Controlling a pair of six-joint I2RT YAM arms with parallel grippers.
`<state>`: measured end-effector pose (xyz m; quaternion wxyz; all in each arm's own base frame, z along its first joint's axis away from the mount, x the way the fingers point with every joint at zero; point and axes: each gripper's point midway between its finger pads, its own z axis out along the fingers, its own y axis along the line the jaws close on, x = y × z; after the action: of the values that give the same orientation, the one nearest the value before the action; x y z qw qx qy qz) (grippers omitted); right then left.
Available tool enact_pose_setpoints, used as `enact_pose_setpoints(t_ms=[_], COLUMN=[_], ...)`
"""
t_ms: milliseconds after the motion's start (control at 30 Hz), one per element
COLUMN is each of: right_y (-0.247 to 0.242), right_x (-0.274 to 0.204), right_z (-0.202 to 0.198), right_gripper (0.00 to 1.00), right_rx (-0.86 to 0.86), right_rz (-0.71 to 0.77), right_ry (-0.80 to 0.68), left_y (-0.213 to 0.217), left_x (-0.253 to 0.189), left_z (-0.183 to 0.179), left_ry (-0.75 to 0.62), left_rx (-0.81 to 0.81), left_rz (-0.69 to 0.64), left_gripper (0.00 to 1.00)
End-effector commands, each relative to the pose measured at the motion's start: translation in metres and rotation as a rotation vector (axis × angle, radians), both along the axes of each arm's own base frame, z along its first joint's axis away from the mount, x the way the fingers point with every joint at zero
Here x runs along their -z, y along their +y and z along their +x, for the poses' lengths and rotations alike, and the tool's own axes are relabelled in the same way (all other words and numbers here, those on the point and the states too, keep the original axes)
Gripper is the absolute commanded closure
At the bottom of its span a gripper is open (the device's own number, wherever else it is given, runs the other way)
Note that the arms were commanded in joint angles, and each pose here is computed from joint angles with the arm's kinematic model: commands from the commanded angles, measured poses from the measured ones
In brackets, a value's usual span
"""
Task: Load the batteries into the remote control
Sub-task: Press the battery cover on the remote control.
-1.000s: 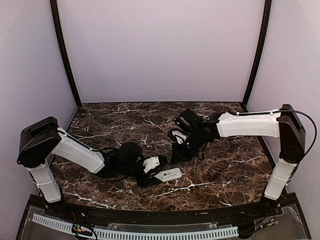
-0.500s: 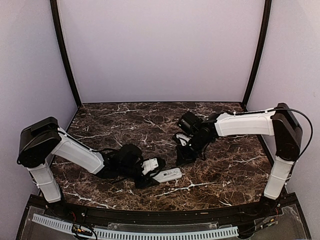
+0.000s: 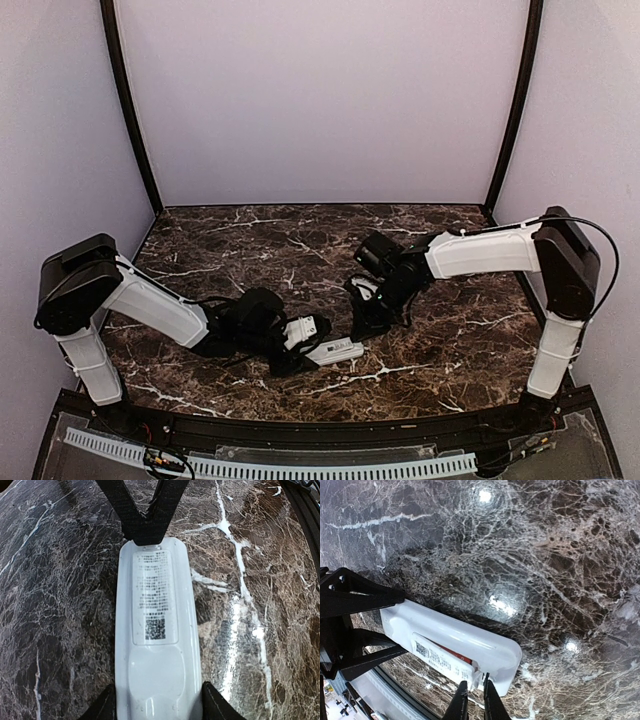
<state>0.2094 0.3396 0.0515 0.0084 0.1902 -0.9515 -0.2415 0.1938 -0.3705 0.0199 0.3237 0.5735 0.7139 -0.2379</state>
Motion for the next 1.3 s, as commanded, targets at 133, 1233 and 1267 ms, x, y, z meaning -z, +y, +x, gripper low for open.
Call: enact_pose_setpoints(t_ms=[133,1233,1267], right_y=[0.003,-0.01,-0.012], right_x=[0.008,0.061,0.059], right_z=[-0.003,-0.026,-0.024], right_gripper=[0.94,1.0,0.98], right_rx=[0.007,0.018,0.011], right_rz=[0.017,-0.22,-0.253], right_ry=[0.027,-0.009,-0.033], left_y=[0.007,0.002,0.002], left_x=[0.012,0.024,0.024], left_z=[-0.009,-0.013,-0.013], left_ry=[0.042,0.091,0.091], left_rx=[0.021,0.045,0.045], left_rz=[0.045,0.052,0.052], left_gripper=[0.55,0.75,0.75])
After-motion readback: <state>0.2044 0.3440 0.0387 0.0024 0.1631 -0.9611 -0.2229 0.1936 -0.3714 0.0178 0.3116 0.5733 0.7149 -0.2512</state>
